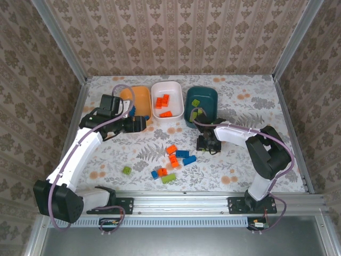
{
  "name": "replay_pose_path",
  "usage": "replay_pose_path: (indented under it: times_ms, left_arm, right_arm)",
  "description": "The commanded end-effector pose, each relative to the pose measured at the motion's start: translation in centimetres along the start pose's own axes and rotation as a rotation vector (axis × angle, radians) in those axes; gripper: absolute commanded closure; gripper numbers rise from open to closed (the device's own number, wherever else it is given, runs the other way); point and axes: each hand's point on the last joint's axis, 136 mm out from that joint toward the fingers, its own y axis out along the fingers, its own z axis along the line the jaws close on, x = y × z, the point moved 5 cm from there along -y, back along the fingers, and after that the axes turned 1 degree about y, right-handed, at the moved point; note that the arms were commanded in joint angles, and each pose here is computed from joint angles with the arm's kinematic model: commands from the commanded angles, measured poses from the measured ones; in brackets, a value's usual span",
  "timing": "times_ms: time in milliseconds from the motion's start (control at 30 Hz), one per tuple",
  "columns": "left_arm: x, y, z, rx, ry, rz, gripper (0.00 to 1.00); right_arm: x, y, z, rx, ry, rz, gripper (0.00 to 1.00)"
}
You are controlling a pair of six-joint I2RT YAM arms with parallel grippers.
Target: Sort the legos into containers by color
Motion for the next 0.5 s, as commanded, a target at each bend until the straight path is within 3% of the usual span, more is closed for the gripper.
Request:
replay_pose_path:
  times_ms: [0,267,467]
  left_arm:
    - [-1.2,-0.3,0.2,-0.009,-0.042,0.022,0.18]
    - [-3.5,0.1,0.8,-0.003,-0.097,0.050,0.17]
    - [-5.5,0.2,2.0,0.057,-0.137,0.082,0.17]
  right_arm:
    - [0.8,-1.6,0.0,0.040,-0.004,-0.057,0.37]
    - [4.2,-8.5,1.6,0.147,-0.023,-0.194,0.37]
    - [9.1,-11.4,3.5,0.210,-0.036,-0.254,0.37]
